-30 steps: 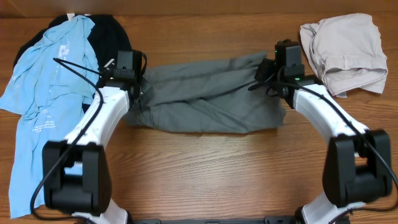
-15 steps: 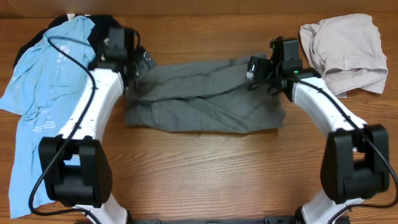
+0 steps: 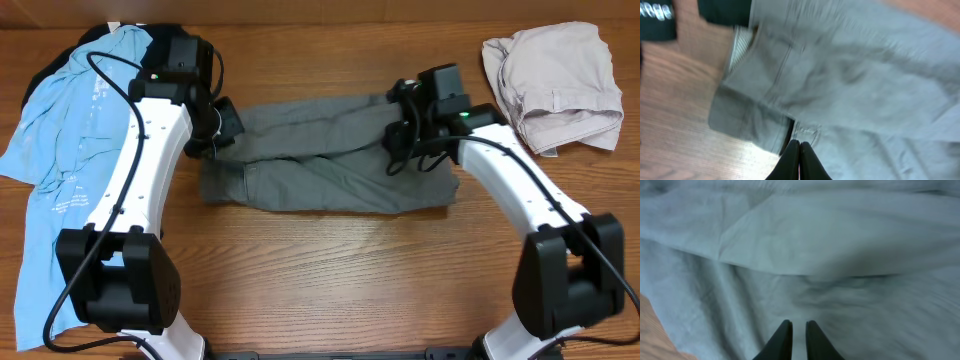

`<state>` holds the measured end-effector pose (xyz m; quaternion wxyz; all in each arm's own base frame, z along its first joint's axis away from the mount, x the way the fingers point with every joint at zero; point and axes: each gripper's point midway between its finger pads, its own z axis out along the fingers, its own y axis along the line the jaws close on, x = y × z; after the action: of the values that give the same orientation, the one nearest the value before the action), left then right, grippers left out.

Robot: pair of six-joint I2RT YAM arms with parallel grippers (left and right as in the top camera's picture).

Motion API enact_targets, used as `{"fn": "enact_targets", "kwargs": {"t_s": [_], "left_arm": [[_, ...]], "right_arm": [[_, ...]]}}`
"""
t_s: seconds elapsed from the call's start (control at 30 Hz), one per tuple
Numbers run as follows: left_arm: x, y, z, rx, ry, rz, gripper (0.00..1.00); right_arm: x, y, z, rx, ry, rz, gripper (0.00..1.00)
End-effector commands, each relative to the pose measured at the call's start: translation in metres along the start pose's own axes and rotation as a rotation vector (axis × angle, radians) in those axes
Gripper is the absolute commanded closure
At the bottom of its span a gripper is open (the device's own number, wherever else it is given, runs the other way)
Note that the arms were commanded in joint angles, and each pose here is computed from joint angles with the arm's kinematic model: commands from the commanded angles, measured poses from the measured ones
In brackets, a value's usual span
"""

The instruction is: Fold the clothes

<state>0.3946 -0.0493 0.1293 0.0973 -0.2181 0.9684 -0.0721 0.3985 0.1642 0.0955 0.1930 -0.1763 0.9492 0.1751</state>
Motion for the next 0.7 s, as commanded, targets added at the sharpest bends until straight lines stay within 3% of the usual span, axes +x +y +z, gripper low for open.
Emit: {"fn": "enact_targets", "kwargs": {"t_s": [0.0,0.33,0.67], "left_arm": [[0.028,-0.006,0.016,0.005,0.078,0.045,0.96],[0.069,-0.006,0.05,-0.028,0.153,0.103,0.96],[0.028,-0.017,0.076,0.02,-0.069,0.112,0.96]], "right_arm": [[0.002,0.009,0.017,-0.026,0.023,-0.076,0.93],[0.025,-0.001,0.062,-0.041,0.122,-0.094,0.96],[0.004,-0.002,0.065,-0.035,0.037,-0.121,0.96]]}}
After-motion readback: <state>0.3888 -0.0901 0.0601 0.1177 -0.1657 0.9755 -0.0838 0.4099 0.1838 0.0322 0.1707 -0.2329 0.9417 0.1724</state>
